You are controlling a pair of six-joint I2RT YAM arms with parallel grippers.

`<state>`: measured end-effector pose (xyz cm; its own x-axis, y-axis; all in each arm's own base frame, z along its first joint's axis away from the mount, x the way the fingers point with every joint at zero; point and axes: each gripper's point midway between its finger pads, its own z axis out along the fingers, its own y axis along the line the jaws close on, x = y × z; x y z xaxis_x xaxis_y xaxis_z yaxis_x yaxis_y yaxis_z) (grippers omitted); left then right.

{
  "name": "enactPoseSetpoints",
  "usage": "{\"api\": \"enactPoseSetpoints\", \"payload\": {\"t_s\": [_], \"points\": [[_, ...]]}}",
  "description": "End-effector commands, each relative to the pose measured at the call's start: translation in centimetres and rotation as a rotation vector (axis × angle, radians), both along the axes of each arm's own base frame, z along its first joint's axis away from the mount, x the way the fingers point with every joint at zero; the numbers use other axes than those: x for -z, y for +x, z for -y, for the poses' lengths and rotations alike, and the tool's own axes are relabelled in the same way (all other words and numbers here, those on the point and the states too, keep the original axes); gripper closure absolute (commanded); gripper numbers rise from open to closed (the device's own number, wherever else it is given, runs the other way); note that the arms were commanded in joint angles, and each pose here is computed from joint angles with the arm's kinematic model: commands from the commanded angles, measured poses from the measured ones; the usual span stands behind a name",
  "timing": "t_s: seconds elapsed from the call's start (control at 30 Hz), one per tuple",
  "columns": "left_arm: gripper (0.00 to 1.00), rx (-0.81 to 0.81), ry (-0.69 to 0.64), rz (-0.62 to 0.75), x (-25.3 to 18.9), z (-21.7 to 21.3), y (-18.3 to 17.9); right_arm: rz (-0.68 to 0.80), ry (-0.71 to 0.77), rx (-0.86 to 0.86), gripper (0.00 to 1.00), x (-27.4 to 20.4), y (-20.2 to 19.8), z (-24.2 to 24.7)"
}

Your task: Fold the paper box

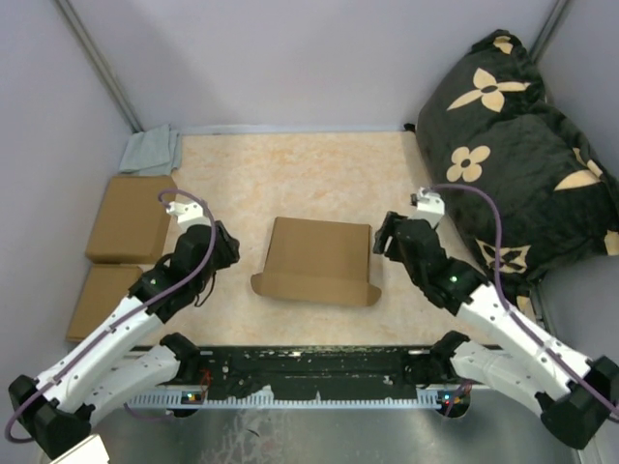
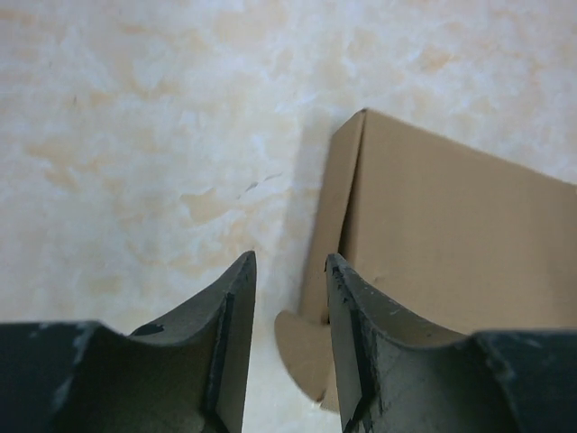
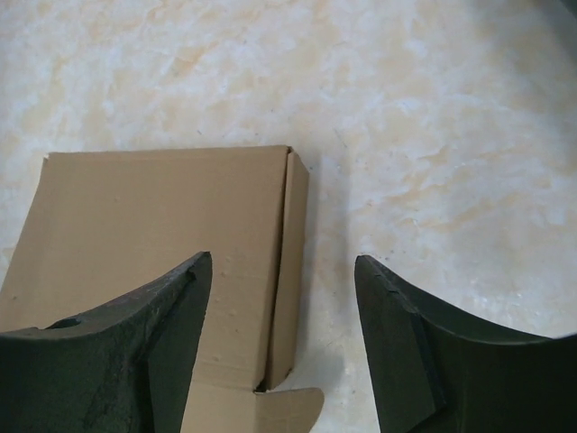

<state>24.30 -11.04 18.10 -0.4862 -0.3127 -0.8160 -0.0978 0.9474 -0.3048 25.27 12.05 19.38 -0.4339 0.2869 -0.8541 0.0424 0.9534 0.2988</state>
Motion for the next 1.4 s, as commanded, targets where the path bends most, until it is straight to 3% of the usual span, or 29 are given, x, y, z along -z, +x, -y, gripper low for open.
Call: {"api": "enactPoseSetpoints", "payload": {"t_s": [0.0,0.17,0.57,1.03,1.37], "points": [[0.56,0.097,-0.023,0.189,-3.2,2.9,3.3,0.024,0.017,-0.078,0.33,-1.2,2.5,-3.4],[0.55,0.193,0.017,0.114,0.7,5.6,4.6,-0.116,0.013,-0.115,0.31,3.7,3.9,-4.6],[0.58,0.32,0.106,-0.298,12.9,8.9,3.5,-0.439,-0.021,-0.317,0.3,13.7,2.3,-8.5],[0.59,0.42,0.003,-0.198,11.3,12.2,5.0,-0.369,-0.055,-0.334,0.3,12.2,7.7,-10.8],[0.56,0.418,0.054,-0.133,8.0,13.5,8.4,-0.278,-0.064,-0.28,0.29,8.5,11.5,-10.7]]}}
